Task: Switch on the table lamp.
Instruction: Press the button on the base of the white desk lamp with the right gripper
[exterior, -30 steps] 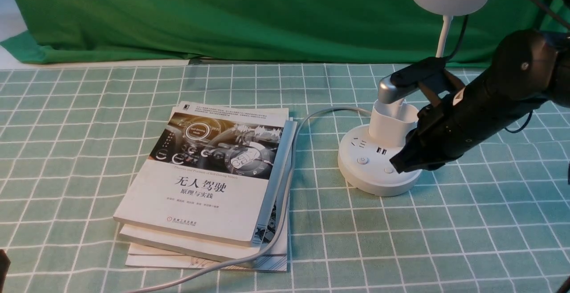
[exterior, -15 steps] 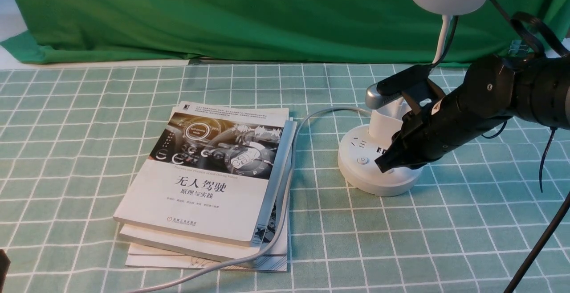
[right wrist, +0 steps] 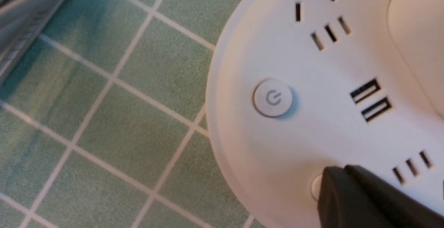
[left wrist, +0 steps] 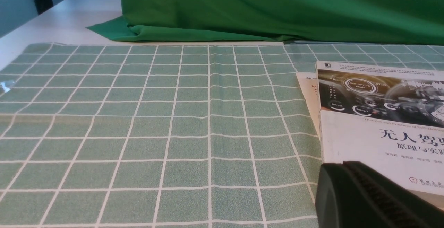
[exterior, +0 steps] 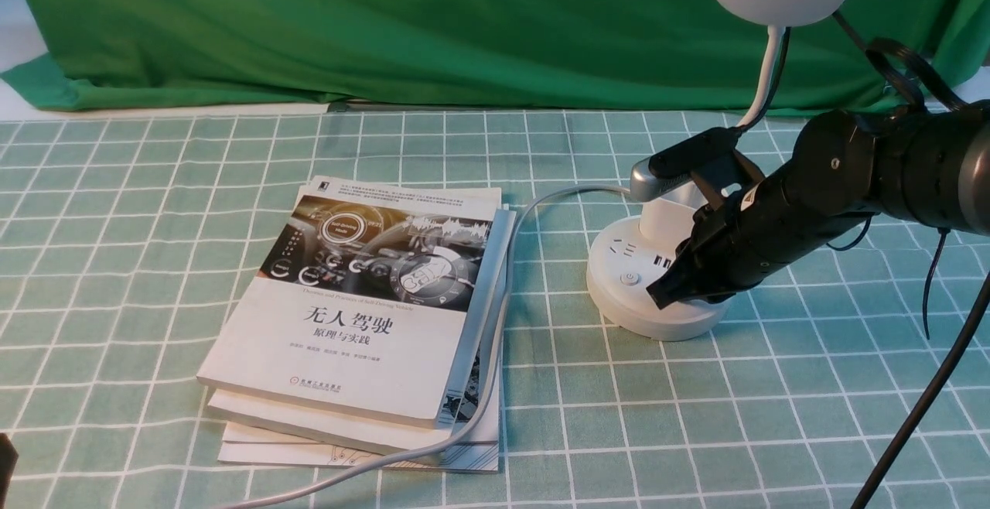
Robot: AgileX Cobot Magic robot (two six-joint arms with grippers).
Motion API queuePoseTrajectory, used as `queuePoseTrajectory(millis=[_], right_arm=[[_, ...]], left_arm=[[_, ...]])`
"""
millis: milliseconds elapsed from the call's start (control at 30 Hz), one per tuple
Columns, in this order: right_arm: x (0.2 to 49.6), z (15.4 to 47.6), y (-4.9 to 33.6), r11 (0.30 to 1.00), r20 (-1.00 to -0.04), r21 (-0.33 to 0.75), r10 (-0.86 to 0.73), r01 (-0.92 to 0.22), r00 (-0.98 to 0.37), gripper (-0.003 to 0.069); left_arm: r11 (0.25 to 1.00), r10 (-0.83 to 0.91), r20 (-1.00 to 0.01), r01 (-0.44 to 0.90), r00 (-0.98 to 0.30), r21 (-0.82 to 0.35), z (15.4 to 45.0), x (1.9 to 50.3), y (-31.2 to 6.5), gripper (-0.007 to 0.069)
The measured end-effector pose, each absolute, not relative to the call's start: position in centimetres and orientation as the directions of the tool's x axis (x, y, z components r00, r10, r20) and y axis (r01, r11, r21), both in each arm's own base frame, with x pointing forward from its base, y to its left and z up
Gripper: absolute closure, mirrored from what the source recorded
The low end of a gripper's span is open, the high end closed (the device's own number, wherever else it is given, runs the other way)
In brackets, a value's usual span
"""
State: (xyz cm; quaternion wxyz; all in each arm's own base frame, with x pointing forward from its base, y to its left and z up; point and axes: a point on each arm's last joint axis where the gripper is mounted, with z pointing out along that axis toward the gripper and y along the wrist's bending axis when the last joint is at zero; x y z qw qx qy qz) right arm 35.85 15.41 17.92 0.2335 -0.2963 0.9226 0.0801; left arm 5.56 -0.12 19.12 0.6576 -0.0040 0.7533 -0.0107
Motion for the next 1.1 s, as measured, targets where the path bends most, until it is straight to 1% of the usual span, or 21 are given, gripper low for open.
queuePoseTrajectory(millis=[467, 633, 833, 933, 1033, 1067, 1100], right_arm=[[36.1, 17.4, 15.5, 0.811, -0.467, 0.015, -0.512, -0.585, -0.721, 0.0629], [36.2, 16.9, 15.6, 0.809, -0.441, 0.028, -0.517, -0.587, -0.733, 0.0629], [36.3, 16.9, 15.7, 0.814, -0.434, 0.037, -0.509, -0.58, -0.743, 0.0629], [36.2, 17.5, 15.7, 0.818, -0.447, 0.038, -0.499, -0.574, -0.742, 0.0629], [35.2, 18.4, 15.4, 0.813, -0.42, 0.054, -0.508, -0.58, -0.752, 0.0629], [34.6, 19.0, 15.3, 0.81, -0.411, 0.059, -0.513, -0.584, -0.753, 0.0629], [34.1, 19.9, 15.0, 0.809, -0.422, 0.058, -0.511, -0.585, -0.749, 0.0629]], left_arm=[[1.0, -0.02, -0.991, 0.008, -0.135, -0.021, 19.1, 5.6, -0.1, 0.0604], [1.0, -0.02, -0.991, 0.008, -0.135, -0.021, 19.1, 5.6, -0.1, 0.0604], [1.0, -0.02, -0.991, 0.008, -0.135, -0.021, 19.1, 5.6, -0.1, 0.0604], [1.0, -0.02, -0.991, 0.008, -0.135, -0.021, 19.1, 5.6, -0.1, 0.0604], [1.0, -0.02, -0.991, 0.008, -0.135, -0.021, 19.1, 5.6, -0.1, 0.0604], [1.0, -0.02, -0.991, 0.008, -0.135, -0.021, 19.1, 5.6, -0.1, 0.0604], [1.0, -0.02, -0.991, 0.008, -0.135, -0.021, 19.1, 5.6, -0.1, 0.0604]])
